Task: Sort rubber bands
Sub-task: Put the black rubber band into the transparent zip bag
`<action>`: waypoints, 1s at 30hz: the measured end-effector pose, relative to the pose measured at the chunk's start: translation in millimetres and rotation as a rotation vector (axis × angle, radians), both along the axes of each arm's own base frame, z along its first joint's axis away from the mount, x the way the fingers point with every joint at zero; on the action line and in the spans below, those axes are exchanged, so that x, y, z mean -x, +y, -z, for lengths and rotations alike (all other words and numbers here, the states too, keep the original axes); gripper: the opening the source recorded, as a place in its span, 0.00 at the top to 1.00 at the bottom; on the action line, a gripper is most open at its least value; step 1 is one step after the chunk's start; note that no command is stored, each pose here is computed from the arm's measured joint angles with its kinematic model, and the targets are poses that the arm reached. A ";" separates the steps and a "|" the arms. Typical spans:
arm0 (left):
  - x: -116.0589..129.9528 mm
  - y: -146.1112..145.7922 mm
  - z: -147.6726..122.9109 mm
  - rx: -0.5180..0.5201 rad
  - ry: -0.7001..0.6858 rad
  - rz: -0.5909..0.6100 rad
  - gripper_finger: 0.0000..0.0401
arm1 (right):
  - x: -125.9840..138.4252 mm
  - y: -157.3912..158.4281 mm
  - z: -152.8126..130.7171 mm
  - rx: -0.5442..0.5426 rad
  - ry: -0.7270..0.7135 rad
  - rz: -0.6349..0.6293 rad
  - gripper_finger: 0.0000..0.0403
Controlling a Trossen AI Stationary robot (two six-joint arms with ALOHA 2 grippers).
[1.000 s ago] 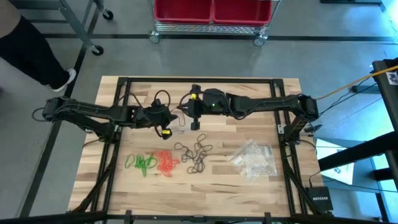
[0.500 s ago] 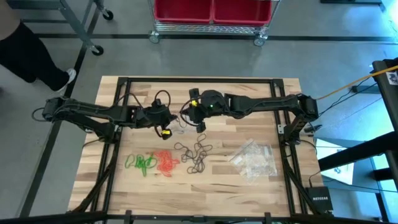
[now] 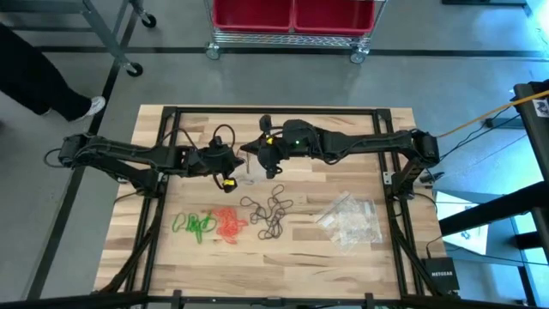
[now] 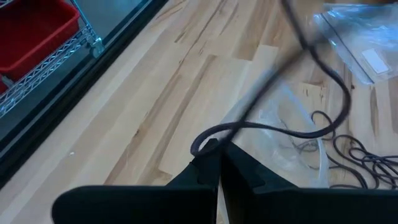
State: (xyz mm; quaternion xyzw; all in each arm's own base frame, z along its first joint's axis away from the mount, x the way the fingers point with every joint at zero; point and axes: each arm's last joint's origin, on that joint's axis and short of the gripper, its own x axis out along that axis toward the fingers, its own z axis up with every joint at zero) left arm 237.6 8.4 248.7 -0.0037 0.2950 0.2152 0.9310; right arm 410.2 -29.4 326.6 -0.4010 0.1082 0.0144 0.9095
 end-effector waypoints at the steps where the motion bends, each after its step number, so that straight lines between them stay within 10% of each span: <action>1: 0.0 0.0 0.0 0.000 0.000 0.000 1.00 | 0.1 0.0 -1.2 0.005 -0.008 0.000 1.00; 30: -0.3 -0.6 0.0 0.012 -0.002 0.015 1.00 | 1.1 -1.1 -12.8 0.045 0.087 -0.087 1.00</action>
